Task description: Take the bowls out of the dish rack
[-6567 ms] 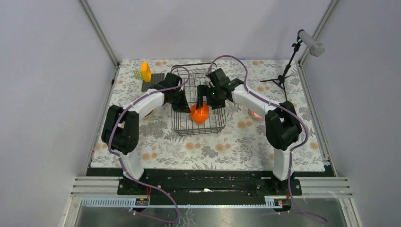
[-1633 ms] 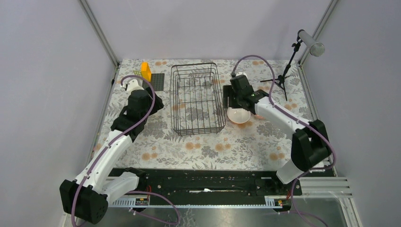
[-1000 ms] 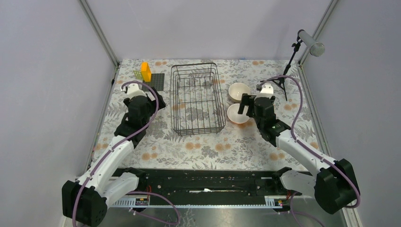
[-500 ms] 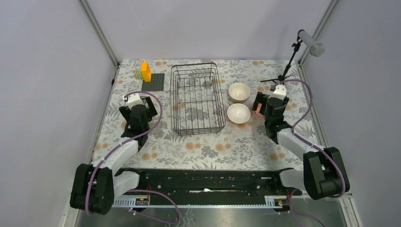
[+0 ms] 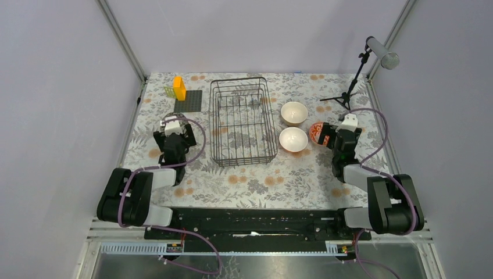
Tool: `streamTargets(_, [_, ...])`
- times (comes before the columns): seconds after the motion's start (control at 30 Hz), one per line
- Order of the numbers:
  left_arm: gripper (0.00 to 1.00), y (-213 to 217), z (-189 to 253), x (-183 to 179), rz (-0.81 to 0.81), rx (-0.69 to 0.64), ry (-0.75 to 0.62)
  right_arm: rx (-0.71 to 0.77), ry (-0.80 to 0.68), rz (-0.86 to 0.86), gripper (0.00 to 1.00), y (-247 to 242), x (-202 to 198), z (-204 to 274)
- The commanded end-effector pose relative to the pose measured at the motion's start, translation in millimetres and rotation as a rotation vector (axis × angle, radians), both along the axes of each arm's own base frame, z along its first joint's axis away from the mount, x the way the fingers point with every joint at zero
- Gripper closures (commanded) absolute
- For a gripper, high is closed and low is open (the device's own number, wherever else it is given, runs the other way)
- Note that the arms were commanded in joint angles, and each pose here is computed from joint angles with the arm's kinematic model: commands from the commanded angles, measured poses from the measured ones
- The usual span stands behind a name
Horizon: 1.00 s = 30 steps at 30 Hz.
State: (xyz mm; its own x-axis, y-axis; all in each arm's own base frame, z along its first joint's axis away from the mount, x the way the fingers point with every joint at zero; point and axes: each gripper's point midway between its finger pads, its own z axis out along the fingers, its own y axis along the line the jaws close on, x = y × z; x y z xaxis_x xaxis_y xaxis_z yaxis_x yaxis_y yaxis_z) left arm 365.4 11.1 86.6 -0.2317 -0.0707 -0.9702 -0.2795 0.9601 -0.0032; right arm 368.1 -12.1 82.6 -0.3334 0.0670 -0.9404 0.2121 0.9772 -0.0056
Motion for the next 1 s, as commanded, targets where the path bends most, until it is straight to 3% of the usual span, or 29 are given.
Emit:
streamTargets(0.0, [0.01, -11, 31, 14, -0.095, 0.014, -0.156, 0.035, -0.084, 0.07, 0.0, 6, -4, -1])
streamTargets(0.97, [0.01, -10, 13, 13, -0.165, -0.023, -0.175, 0.013, -0.151, 0.114, 0.0, 6, 5, -14])
